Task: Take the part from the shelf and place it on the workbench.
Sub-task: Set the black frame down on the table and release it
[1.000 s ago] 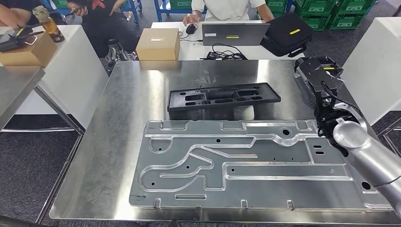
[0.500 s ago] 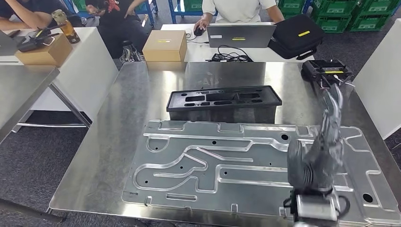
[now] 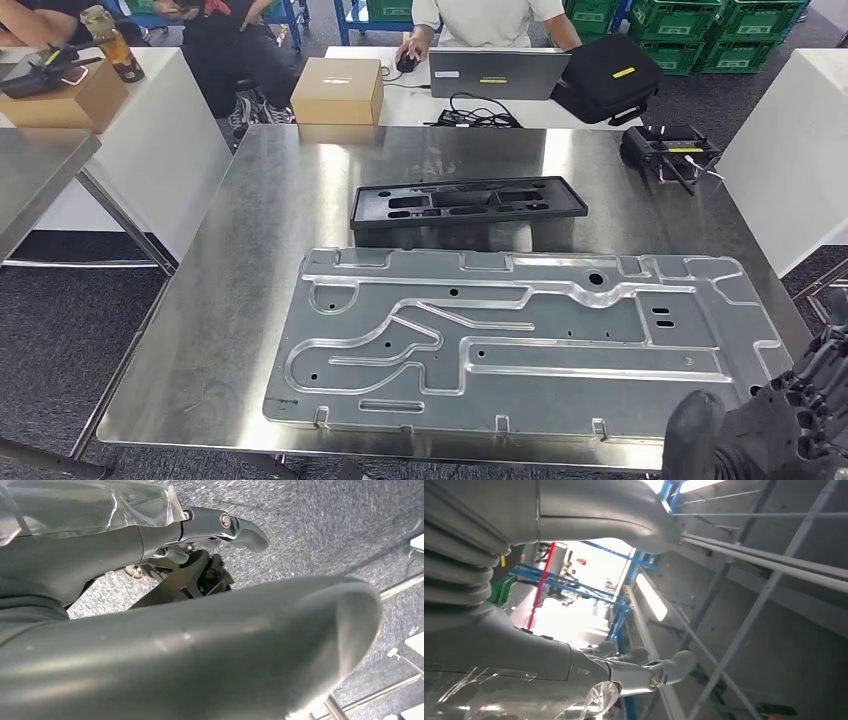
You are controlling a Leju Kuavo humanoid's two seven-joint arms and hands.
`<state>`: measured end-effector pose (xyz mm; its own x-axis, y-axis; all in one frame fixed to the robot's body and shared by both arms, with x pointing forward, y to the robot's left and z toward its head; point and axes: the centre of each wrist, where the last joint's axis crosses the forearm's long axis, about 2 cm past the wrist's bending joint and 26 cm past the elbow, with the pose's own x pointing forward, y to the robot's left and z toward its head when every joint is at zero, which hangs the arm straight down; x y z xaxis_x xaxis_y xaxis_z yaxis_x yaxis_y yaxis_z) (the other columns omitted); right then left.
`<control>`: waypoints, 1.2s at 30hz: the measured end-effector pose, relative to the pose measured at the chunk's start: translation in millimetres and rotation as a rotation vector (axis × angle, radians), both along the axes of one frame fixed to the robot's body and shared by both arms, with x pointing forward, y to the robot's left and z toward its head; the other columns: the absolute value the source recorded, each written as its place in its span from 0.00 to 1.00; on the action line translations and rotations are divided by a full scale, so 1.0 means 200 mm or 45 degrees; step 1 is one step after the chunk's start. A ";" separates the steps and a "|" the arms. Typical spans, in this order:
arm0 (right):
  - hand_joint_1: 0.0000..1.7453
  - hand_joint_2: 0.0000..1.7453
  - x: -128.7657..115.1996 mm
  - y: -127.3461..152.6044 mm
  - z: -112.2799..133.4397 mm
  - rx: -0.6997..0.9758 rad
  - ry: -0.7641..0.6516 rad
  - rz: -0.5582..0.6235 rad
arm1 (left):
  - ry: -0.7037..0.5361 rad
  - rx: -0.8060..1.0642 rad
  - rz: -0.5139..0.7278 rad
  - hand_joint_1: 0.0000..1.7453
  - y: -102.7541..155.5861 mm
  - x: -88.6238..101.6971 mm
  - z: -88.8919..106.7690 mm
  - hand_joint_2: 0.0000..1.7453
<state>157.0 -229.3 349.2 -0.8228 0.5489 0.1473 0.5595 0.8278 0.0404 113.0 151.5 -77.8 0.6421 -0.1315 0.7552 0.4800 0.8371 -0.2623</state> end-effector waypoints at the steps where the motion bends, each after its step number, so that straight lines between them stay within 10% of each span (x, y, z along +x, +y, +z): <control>1: 0.00 0.00 -0.01 0.00 -0.01 0.007 0.006 -0.003 | 0.000 -0.002 0.006 0.00 0.00 0.00 0.00 0.00; 36: 0.00 0.00 -0.10 -0.08 -0.11 0.253 0.065 0.128 | 0.071 0.051 0.161 0.00 0.08 -0.09 -0.04 0.00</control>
<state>137.1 -246.2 326.9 -0.8605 0.4206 0.2874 0.4802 0.8581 0.1819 95.6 167.7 -86.5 0.6965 -0.0761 0.7135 0.3554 0.9004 -0.2509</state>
